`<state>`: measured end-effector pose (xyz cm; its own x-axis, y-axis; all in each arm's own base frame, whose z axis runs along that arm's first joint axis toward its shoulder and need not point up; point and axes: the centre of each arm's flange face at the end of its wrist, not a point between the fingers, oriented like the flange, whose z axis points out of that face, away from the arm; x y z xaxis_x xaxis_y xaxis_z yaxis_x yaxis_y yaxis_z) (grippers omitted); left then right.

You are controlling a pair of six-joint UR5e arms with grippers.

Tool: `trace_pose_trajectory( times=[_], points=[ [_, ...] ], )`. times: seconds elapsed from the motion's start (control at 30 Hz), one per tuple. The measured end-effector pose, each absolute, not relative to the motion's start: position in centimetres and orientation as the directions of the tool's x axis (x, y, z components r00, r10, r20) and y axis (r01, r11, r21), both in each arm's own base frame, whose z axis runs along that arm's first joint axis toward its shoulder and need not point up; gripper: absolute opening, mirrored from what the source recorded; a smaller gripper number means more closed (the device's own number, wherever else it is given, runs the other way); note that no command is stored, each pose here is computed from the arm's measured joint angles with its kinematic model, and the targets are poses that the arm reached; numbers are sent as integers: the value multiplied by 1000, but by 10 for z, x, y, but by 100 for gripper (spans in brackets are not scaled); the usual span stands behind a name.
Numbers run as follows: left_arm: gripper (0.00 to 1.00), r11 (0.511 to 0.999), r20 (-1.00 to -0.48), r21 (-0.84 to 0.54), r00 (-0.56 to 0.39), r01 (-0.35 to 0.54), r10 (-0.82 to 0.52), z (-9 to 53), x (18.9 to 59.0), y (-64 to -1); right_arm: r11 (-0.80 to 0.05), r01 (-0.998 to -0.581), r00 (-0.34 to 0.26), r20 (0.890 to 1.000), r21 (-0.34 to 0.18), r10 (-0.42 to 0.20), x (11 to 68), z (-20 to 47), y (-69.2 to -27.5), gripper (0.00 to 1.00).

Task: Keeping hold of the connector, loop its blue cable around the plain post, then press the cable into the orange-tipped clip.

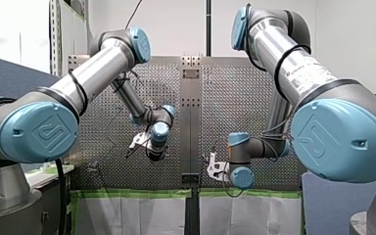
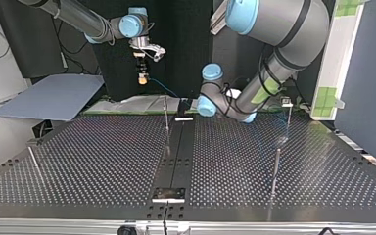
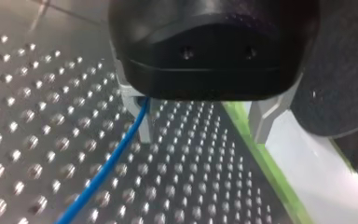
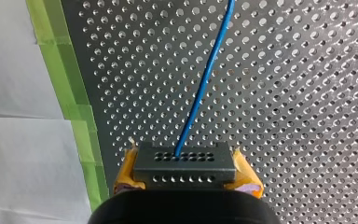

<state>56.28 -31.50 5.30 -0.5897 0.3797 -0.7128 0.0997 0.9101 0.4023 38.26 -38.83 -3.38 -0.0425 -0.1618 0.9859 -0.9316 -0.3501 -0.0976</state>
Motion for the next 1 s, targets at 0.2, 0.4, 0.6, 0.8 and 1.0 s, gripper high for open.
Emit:
trace_pose_trajectory(
  times=[0.2, 0.4, 0.6, 0.8, 1.0],
  points=[
    [100, 935, -736, 327, -583, 138, 344, 48, 556, -331, -351, -932, -36, 986, -91, -161, 382, -34, -388, 0],
    [100, 953, -751, 251, -587, 168, 302, 44, 548, -343, -353, -932, -24, 987, -79, -158, 382, -34, -388, 0],
    [100, 955, -745, 205, -599, 213, 293, 36, 536, -351, -353, -932, -25, 987, -80, -156, 383, -34, -388, 0],
    [100, 953, -753, 152, -594, 260, 283, 33, 528, -364, -355, -931, -25, 988, -80, -155, 384, -34, -387, 0],
    [100, 947, -769, 98, -581, 306, 268, 32, 523, -379, -361, -929, -26, 988, -80, -152, 386, -34, -385, 0]
  ],
)
